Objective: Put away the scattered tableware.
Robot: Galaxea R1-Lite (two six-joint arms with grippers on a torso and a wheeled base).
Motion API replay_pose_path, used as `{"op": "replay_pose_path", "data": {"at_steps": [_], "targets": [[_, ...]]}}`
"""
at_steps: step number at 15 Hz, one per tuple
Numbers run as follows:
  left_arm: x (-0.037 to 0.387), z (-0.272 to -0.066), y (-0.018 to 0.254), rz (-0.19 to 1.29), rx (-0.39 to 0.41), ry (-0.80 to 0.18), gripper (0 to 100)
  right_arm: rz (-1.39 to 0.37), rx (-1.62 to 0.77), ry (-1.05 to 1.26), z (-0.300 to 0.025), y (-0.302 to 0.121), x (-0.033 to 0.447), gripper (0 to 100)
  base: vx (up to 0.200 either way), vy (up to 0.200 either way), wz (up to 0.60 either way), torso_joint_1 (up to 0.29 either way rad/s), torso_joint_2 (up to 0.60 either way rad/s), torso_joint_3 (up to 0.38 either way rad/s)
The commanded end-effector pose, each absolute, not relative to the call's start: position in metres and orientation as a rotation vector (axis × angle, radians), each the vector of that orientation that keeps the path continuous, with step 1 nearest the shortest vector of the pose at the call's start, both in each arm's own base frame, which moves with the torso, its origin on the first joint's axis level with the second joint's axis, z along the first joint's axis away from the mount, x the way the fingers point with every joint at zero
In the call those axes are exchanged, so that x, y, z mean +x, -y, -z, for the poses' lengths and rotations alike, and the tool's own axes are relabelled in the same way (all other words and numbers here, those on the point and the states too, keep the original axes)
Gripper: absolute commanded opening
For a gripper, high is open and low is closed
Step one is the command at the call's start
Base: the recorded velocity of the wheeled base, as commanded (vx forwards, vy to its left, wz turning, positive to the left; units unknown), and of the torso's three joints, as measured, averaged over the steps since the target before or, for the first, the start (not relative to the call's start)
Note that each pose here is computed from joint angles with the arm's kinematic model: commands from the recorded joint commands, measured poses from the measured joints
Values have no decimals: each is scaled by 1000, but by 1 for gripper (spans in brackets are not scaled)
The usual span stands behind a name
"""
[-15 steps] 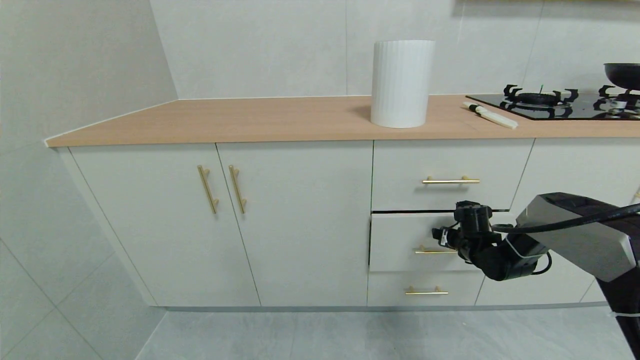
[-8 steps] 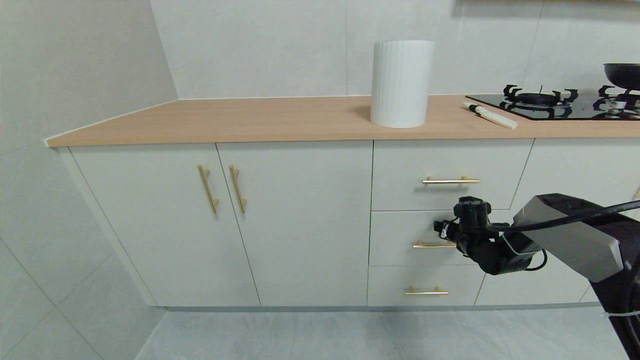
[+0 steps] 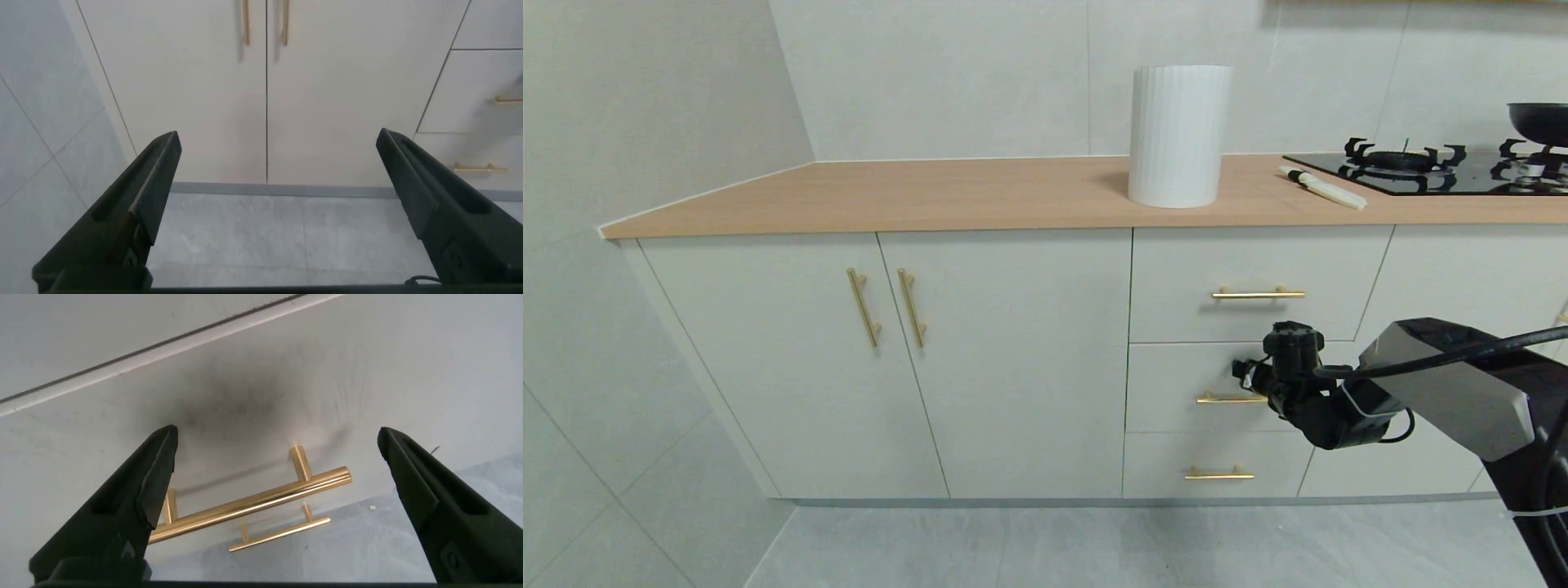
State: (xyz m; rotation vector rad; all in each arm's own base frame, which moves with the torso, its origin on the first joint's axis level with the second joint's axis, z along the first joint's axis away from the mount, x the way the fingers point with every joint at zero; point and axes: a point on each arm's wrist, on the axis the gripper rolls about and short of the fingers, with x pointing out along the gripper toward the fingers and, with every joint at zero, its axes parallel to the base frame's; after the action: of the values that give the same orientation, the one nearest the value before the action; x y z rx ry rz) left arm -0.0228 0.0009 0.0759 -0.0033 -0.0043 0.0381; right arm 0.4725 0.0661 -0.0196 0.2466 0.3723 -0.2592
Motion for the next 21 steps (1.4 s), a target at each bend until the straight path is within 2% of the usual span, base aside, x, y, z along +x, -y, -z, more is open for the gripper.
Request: {"op": "replay_pose_path", "data": {"at_steps": [1,3,7,8,10,11,14,17,21], "targets": [[-23,-76,-1,-38,-5,5,100,254,242,-379,3,-65,462,100,0,0,0,0,0,0],[-23,-76,-1,-38,-3,5,100,221,233,-395,-33,-65,432,100,0,0,0,0,0,0],[-23,-76,-1,-38,-5,5,100,162,225,-358,-148,-64,324,100,0,0,0,0,0,0],[-23,-76,-1,-38,-3,5,100,145,215,-356,-168,-64,297,100,0,0,0,0,0,0],[-23,-76,-1,-38,-3,5,100,128,209,-353,-185,-62,264,100,0,0,0,0,0,0],[-23,-76,-1,-38,-3,5,100,123,177,-303,-202,-53,220,100,0,0,0,0,0,0],[-23,-76,-1,-38,-3,5,100,118,92,-192,-205,-30,140,100,0,0,0,0,0,0],[-23,-76,-1,-38,-5,5,100,131,46,-124,-184,-12,78,100,0,0,0,0,0,0],[-23,-76,-1,-38,-5,5,100,325,20,-90,-167,7,20,100,0,0,0,0,0,0]]}}
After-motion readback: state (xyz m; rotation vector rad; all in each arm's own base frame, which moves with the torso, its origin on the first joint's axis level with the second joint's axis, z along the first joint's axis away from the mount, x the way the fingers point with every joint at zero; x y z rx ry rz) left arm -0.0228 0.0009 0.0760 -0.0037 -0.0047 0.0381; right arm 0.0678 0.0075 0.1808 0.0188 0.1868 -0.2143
